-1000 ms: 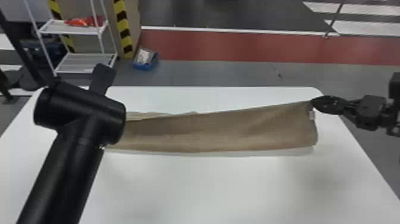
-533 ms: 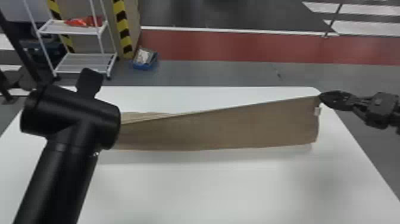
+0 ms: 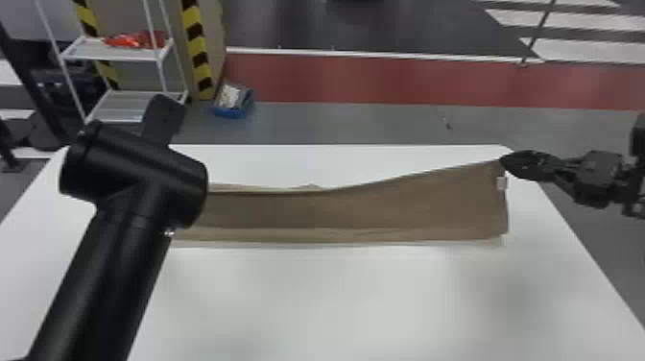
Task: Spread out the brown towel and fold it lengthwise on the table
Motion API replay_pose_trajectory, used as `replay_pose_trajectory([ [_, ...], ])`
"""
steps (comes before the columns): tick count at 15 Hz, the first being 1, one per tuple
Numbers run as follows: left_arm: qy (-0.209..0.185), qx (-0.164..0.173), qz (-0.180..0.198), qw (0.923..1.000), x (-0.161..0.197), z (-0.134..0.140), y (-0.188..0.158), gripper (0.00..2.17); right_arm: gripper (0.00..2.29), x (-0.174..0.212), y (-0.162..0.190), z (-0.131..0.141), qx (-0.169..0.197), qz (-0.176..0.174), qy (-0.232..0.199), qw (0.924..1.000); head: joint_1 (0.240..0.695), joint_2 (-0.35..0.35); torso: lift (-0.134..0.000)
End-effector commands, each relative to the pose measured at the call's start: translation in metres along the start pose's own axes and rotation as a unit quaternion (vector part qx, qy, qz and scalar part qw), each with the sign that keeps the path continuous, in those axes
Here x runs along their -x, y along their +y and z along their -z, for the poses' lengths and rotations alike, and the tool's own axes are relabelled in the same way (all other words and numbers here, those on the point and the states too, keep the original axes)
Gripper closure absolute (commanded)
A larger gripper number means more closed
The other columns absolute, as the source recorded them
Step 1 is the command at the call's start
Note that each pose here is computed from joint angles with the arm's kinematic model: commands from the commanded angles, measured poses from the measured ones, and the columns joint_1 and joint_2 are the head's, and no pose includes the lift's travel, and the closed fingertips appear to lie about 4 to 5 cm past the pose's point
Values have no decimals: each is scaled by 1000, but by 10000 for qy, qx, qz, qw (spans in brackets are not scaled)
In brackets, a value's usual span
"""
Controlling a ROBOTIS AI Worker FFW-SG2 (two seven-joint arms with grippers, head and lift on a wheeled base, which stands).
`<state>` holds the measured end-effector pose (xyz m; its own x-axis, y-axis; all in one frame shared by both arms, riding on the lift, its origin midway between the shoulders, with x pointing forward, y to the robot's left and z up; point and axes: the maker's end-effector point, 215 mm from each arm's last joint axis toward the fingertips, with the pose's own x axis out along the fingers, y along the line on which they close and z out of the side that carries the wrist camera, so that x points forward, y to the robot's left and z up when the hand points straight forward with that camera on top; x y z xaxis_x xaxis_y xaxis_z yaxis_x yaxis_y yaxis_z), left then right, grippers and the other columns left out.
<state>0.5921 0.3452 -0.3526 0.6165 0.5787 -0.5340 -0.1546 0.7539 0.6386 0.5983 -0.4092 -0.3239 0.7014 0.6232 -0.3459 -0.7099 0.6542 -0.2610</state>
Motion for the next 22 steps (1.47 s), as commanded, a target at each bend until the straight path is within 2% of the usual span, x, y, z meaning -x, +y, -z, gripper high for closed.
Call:
replay_pose_trajectory([
  [1, -138, -124, -39, 9998, -11, -10, -8, 1008, 1261, -11, 9, 1, 5, -158, 28, 9999, 678, -60, -124],
  [3, -204, -179, -31, 9996, -16, -16, -13, 977, 1261, -17, 14, 2, 28, -241, 1, 9997, 677, -54, -124],
  [4, -169, -217, -65, 9996, -20, -16, -12, 805, 1261, -18, 15, 3, 61, -268, 24, 9996, 677, -51, -124],
  [5, -102, -280, -85, 9995, -23, -13, -14, 124, 1261, -20, 17, 4, 108, -300, 48, 9995, 676, -47, -124],
  [6, -105, -326, -127, 9993, -25, -13, -15, -2, 1261, -22, 19, 6, 98, -319, 50, 9994, 677, -45, -124],
  [7, -309, -365, -161, 9987, -28, -23, -18, -2, 1261, -22, 19, 6, 107, -302, 18, 9995, 678, -43, -124],
  [10, -721, -389, -127, 9966, -34, -41, -31, -2, 1261, -24, -1, 7, 47, 240, -91, 9997, 673, -44, -124],
  [12, -729, -404, -211, 9963, -34, -37, -29, -2, 1258, -26, -5, 8, 8, 403, -146, 9991, 664, -55, -124],
  [14, -655, -470, -210, 9965, -38, -18, -35, -2, 1227, -29, -5, 10, -20, 494, -196, 9986, 660, -60, -124],
  [16, -604, -502, -170, 9968, -40, -1, -41, 12, 279, -38, -10, 7, 2, 816, -316, 9962, 670, -58, -124],
  [17, -585, -504, -170, 9969, -40, 5, -41, 12, 6, -37, -12, 7, -23, 903, -353, 9953, 674, -58, -124],
  [22, -679, -309, -150, 9971, -28, 17, -34, 16, 39, -6, -5, 25, -251, 1125, -338, 9928, 694, -57, -124],
])
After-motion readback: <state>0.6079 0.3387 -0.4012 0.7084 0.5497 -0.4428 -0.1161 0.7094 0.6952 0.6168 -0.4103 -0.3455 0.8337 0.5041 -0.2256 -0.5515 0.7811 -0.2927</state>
